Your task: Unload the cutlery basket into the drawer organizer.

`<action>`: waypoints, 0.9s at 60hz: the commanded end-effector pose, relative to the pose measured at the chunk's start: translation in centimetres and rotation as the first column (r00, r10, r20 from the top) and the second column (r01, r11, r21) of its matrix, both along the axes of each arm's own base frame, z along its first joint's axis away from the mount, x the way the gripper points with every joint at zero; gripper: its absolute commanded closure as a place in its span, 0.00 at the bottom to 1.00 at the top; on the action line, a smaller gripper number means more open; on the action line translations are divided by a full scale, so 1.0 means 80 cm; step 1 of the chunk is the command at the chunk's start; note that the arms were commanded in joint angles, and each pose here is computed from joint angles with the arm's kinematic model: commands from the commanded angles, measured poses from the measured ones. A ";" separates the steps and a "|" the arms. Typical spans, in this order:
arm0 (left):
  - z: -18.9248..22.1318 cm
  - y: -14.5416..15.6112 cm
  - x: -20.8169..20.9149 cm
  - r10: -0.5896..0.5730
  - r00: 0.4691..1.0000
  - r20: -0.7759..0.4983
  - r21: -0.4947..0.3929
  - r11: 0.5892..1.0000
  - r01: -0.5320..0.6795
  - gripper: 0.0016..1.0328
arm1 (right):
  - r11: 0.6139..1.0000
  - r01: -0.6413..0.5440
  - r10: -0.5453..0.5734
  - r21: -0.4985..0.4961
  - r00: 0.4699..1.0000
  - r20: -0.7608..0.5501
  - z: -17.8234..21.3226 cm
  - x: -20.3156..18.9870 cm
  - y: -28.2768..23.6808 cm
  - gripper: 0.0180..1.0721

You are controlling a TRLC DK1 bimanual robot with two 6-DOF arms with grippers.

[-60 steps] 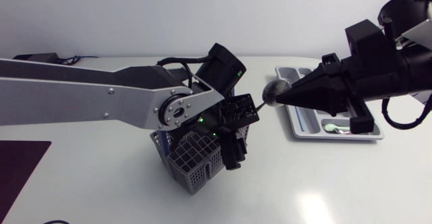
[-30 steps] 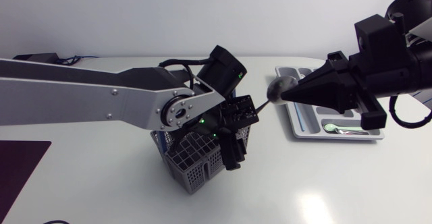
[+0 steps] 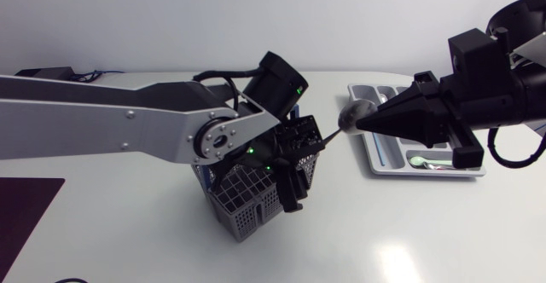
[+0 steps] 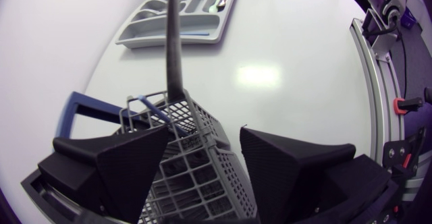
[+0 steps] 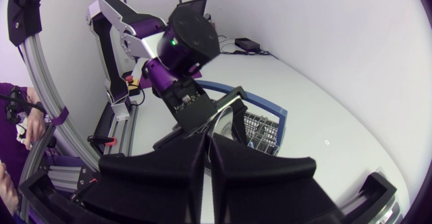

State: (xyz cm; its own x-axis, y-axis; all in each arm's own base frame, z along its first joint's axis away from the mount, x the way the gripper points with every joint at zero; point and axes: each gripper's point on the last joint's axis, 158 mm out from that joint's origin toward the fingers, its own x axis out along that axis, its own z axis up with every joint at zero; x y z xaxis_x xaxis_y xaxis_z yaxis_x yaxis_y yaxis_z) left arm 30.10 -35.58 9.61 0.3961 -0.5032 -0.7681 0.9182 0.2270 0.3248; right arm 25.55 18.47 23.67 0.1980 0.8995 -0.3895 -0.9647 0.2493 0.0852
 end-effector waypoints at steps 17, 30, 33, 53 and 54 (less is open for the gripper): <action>0.037 0.009 -0.005 0.072 0.996 0.051 -0.057 0.996 -0.069 0.69 | 1.000 -0.005 0.004 0.006 1.000 0.028 -0.003 -0.002 -0.003 0.94; -0.012 0.009 -0.006 0.105 0.994 0.017 0.022 0.994 -0.105 0.87 | 1.000 -0.005 0.004 0.008 1.000 0.021 -0.002 -0.004 -0.002 0.94; -0.022 0.009 -0.004 0.114 0.993 0.013 0.033 0.993 -0.114 0.87 | 1.000 -0.005 0.004 0.009 1.000 0.023 -0.001 -0.005 -0.002 0.94; -0.078 0.021 0.009 0.163 0.987 -0.017 0.127 0.979 -0.160 0.87 | 1.000 -0.008 0.005 0.031 0.997 0.083 0.029 -0.013 -0.003 0.94; -0.080 0.022 0.009 0.164 0.986 -0.018 0.130 0.978 -0.161 0.87 | 0.999 -0.007 0.004 0.032 0.996 0.086 0.031 -0.013 -0.003 0.94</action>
